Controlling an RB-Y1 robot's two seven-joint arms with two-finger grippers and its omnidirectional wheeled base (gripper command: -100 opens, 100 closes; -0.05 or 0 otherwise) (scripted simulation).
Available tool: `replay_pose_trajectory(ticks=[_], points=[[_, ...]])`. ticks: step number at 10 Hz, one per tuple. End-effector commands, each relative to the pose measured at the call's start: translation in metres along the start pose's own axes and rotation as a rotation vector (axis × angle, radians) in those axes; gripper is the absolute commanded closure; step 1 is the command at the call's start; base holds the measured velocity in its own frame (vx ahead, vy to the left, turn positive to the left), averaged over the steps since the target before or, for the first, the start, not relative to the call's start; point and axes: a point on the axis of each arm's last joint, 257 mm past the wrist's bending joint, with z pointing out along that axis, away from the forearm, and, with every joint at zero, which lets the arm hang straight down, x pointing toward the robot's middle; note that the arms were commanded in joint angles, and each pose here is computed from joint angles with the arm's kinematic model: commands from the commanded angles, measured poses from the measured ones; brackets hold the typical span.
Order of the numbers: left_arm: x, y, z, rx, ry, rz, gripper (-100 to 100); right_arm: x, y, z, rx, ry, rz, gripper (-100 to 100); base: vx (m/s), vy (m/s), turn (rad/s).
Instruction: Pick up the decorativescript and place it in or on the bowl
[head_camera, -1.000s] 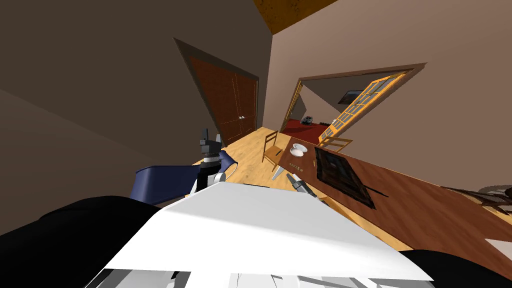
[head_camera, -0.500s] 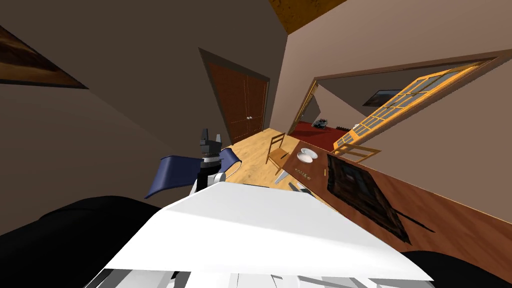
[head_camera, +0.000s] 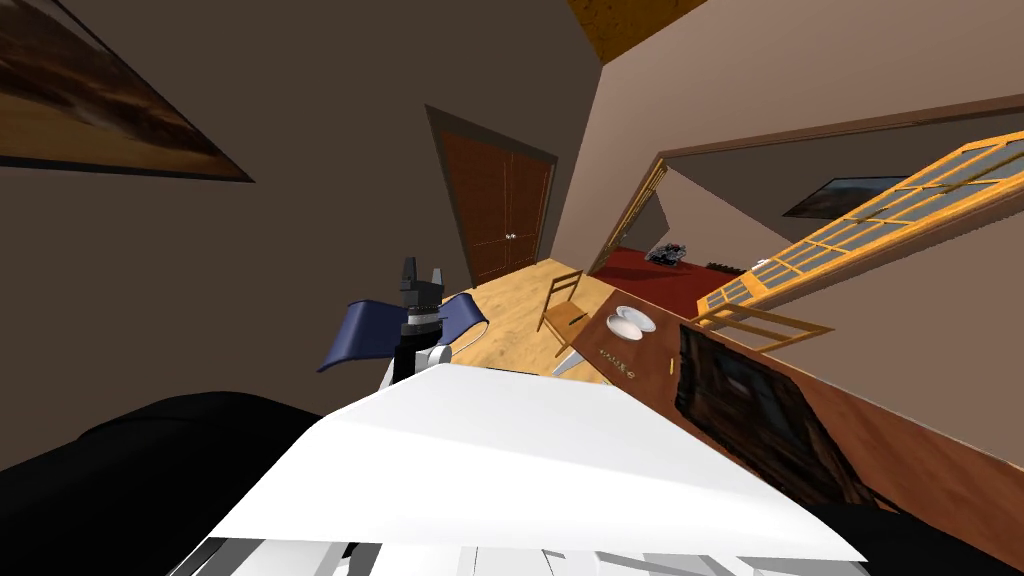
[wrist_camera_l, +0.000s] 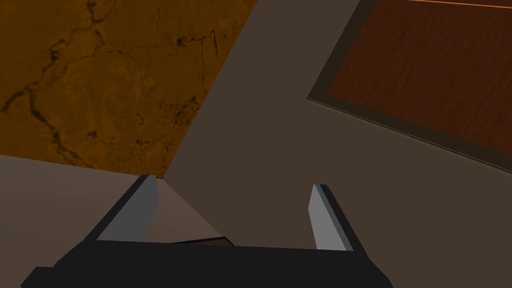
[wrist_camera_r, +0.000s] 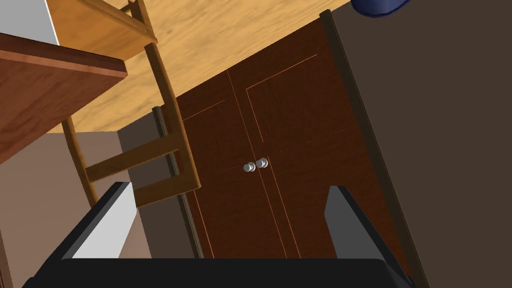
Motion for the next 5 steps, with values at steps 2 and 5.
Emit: replay_pose_trajectory(ticks=[2,5], points=[[0.000,0.000,0.000,0.000,0.000,0.000,0,0.027,-0.018,-0.014,0.045,0.087,-0.040,-100,0.061,-0.045,0.207],[0.000,0.000,0.000,0.000,0.000,0.000,0,0.070,-0.051,-0.042,0.120,0.223,-0.085,-100,0.072,-0.046,0.239]])
